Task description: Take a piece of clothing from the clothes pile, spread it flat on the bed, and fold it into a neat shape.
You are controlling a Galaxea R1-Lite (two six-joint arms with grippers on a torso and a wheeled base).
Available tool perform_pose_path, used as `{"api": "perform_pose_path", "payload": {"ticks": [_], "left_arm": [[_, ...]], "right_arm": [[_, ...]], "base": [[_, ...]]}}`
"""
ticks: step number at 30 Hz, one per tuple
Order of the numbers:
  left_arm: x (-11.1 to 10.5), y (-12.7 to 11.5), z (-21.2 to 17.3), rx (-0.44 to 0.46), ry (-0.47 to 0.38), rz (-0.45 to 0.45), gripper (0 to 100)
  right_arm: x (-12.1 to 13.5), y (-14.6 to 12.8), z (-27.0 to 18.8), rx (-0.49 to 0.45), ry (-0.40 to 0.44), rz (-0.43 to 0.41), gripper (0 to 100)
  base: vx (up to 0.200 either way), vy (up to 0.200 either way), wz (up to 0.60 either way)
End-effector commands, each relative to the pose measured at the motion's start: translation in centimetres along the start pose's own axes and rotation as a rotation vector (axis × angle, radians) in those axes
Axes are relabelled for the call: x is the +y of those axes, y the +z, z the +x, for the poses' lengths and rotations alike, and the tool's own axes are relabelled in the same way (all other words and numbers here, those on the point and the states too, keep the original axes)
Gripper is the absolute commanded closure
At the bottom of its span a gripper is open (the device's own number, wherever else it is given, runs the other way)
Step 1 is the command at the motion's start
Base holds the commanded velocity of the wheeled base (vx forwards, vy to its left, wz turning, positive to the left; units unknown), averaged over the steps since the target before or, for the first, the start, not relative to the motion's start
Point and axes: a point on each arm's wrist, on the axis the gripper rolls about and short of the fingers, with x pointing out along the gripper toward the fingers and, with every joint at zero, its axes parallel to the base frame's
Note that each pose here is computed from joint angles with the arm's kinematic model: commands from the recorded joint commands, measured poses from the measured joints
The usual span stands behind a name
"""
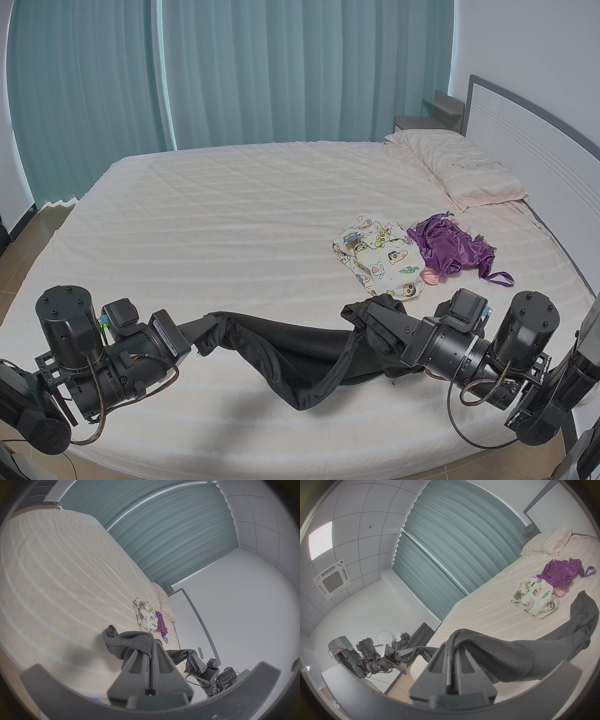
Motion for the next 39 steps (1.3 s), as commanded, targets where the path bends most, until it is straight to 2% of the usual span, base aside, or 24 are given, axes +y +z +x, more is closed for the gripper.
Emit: {"api": "perform_pose_path", "payload": {"ticks": [1, 13, 25, 37, 39], "left_arm": [[0.0, 0.0, 0.0, -0.001, 0.0, 0.0, 100], [0.2, 0.0, 0.1, 0.0, 0.009, 0.0, 100], [0.4, -0.2, 0.3, 0.011, 0.016, -0.001, 100], [-0.1, 0.1, -0.2, -0.009, -0.004, 0.004, 100], [-0.6, 0.4, -0.7, -0.029, -0.029, 0.031, 100]], "right_arm": [[0.3, 0.4, -0.2, -0.02, 0.016, 0.001, 100], [0.1, 0.2, -0.3, -0.009, 0.005, -0.001, 100], [-0.4, 0.1, -0.3, -0.001, -0.008, 0.001, 100], [-0.2, 0.0, -0.8, 0.022, 0.015, 0.005, 100], [0.1, 0.4, -2.1, 0.018, 0.017, 0.006, 100]], "base": [[0.0, 0.2, 0.0], [0.0, 0.2, 0.0], [0.0, 0.0, 0.0], [-0.2, 0.0, 0.0], [-0.2, 0.0, 0.0]]}}
